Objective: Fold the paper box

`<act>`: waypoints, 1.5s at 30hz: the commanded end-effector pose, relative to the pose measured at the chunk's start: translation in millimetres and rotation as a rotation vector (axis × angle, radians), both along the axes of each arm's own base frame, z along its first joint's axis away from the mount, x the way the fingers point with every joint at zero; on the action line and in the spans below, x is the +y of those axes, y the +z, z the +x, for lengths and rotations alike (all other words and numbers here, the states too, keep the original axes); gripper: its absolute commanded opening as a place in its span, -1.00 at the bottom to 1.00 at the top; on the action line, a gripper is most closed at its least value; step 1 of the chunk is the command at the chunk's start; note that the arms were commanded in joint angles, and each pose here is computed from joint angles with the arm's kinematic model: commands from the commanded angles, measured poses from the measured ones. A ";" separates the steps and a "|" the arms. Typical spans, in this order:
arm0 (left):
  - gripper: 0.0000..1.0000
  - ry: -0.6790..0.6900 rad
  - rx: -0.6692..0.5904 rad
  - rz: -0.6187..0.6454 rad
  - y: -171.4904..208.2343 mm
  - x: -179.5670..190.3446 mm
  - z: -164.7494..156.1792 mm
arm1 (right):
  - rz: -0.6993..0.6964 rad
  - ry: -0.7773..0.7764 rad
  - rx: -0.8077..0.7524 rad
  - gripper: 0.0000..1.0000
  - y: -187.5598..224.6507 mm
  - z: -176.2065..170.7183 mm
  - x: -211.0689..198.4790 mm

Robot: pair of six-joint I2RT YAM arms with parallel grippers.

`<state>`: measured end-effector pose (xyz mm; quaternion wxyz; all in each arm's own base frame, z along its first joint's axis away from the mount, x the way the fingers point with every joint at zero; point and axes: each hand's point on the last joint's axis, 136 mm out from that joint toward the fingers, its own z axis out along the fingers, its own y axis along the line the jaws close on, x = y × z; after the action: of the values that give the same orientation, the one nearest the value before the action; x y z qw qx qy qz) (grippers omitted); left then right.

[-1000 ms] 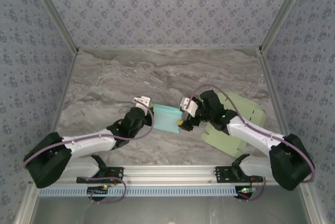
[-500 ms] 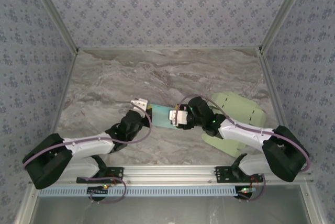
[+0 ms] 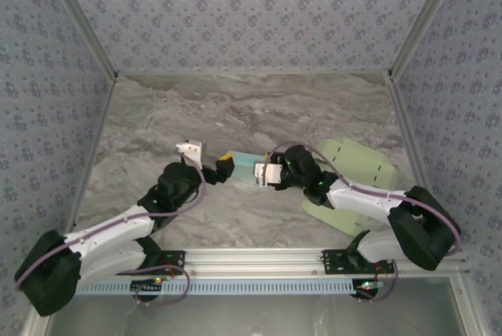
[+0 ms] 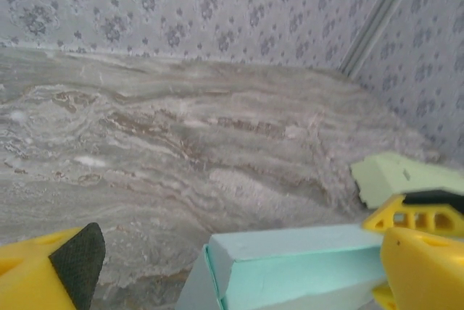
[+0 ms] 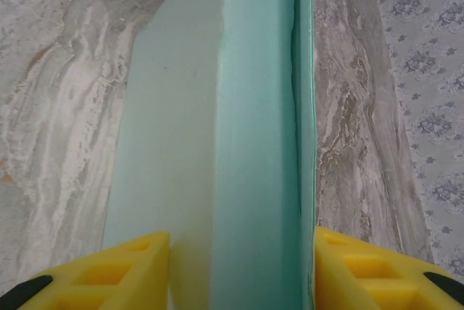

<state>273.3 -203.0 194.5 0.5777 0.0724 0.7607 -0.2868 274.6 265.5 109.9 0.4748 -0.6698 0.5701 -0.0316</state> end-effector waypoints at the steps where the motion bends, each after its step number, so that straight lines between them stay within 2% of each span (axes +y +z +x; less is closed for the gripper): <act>1: 0.99 0.039 0.165 -0.090 7.9 4.3 15.0 | -0.099 0.006 0.079 -0.04 -36.3 -10.9 -14.8; 7: 0.99 0.010 0.345 -0.080 -17.1 -15.8 40.8 | -0.107 0.020 0.091 -0.03 -40.2 -14.1 -14.6; 12: 0.98 0.043 0.428 -0.060 -40.6 -13.7 49.0 | -0.112 0.016 0.103 -0.03 -41.6 -14.7 -16.3; 16: 0.97 0.037 0.497 -0.080 -70.6 -13.0 42.3 | -0.108 0.014 0.115 -0.02 -43.6 -14.5 -16.4; 18: 0.88 0.044 0.527 -0.082 -88.6 -10.8 37.4 | -0.110 0.009 0.126 -0.02 -46.4 -13.5 -17.5; 22: 0.70 0.104 0.572 -0.033 -126.7 5.9 27.0 | -0.090 -0.018 0.144 0.00 -47.4 -7.7 -20.9; 27: 0.66 0.118 0.600 0.036 -158.2 16.5 16.2 | -0.046 -0.024 0.159 0.08 -41.0 -3.2 -21.9; 32: 0.58 0.141 0.601 0.096 -177.4 21.1 17.5 | 0.096 0.026 0.234 0.31 -14.5 -15.0 -14.3; 36: 0.60 0.152 0.606 0.089 -182.1 18.1 20.3 | 0.229 0.142 0.330 0.46 24.9 -43.3 -9.2; 39: 0.61 0.155 0.609 0.088 -182.3 16.6 21.8 | 0.354 0.175 0.408 0.48 51.2 -51.0 -11.1; 45: 0.62 0.162 0.610 0.104 -182.4 16.8 23.4 | 0.511 0.108 0.434 0.38 73.6 -22.1 -3.6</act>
<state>333.8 -221.7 99.3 0.4442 -0.0521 0.8306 -0.3318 250.9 249.2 166.7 0.4931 -0.5779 0.6113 0.2218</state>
